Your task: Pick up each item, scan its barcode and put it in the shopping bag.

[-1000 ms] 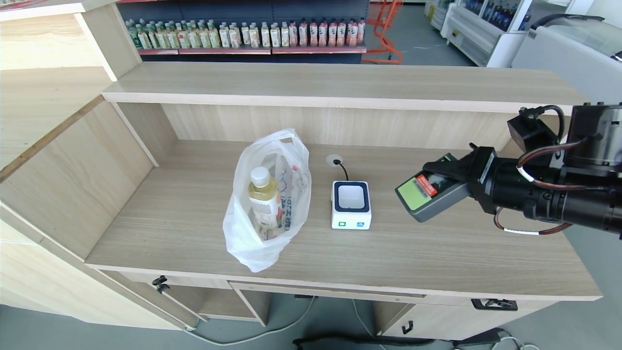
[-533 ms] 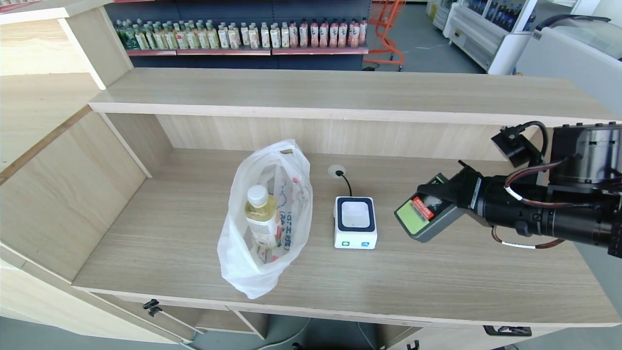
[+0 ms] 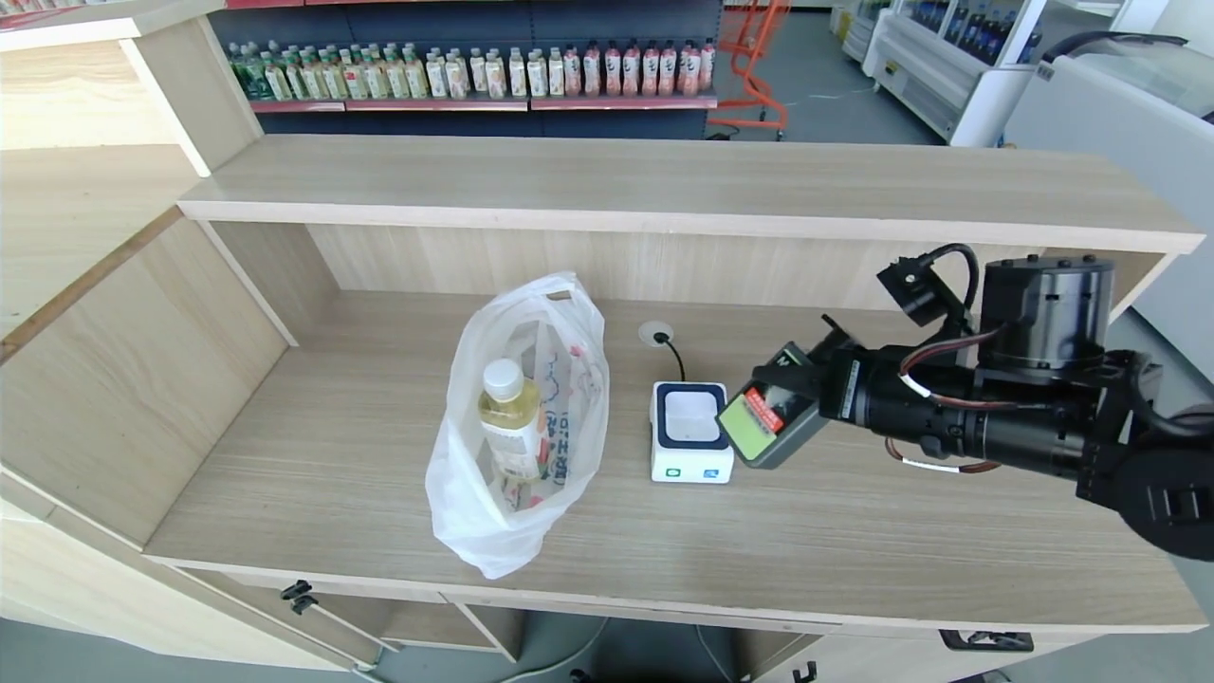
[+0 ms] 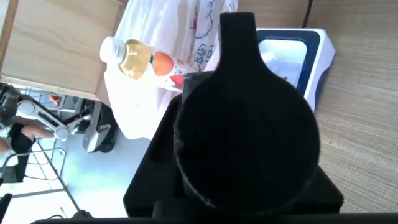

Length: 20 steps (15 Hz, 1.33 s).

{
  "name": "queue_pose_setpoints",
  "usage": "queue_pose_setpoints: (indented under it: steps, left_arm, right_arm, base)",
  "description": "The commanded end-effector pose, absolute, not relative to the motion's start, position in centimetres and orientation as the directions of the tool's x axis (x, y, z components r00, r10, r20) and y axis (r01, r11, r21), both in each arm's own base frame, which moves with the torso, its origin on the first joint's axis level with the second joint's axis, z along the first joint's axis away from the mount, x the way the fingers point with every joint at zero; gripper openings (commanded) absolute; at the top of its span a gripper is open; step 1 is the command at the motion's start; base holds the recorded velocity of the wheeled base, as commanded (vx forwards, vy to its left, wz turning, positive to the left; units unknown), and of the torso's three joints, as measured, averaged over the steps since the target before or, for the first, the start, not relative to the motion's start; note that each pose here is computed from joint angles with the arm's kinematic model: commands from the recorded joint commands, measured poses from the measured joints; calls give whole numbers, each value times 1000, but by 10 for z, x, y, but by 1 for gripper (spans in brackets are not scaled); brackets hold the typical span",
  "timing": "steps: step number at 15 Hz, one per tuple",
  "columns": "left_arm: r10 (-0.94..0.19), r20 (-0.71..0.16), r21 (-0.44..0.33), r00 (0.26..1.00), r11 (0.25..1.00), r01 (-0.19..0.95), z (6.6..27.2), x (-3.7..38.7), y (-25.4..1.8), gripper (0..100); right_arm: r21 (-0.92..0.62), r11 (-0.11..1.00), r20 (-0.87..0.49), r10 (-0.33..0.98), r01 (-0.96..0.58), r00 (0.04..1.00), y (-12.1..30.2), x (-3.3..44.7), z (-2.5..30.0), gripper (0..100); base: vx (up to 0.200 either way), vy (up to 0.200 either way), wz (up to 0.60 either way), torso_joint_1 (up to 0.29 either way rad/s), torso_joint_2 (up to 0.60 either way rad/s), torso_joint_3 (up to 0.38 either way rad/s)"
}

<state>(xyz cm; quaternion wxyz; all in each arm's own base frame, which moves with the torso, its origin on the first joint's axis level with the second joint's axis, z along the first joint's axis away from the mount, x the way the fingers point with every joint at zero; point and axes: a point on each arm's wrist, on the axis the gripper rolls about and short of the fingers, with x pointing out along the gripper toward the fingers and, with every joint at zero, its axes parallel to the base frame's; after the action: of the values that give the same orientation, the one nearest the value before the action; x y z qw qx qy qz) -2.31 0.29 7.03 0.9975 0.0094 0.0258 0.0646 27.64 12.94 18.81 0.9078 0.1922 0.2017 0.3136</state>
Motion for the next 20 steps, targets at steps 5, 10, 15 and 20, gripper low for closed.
queue_pose_setpoints:
  steps: [5,10,15,20]
  left_arm:
    - [130,-52,22,990,991,-129,70,-23,3,100]
    - [130,-52,22,990,991,-129,70,-23,3,100]
    - [130,-52,22,990,991,-129,70,-23,3,100]
    - [130,-50,22,990,991,-129,70,-23,3,100]
  right_arm:
    - [355,771,-300,630,-529,717,153,317,143,0]
    - [341,765,-267,636,-546,724,168,345,137,0]
    - [284,772,-267,633,-568,727,175,363,127,0]
    - [275,776,-274,630,-568,727,178,373,119,0]
  base:
    - [0,0,0,0,0,0]
    - [0,0,0,0,0,0]
    - [0,0,0,0,0,0]
    - [0,0,0,0,0,0]
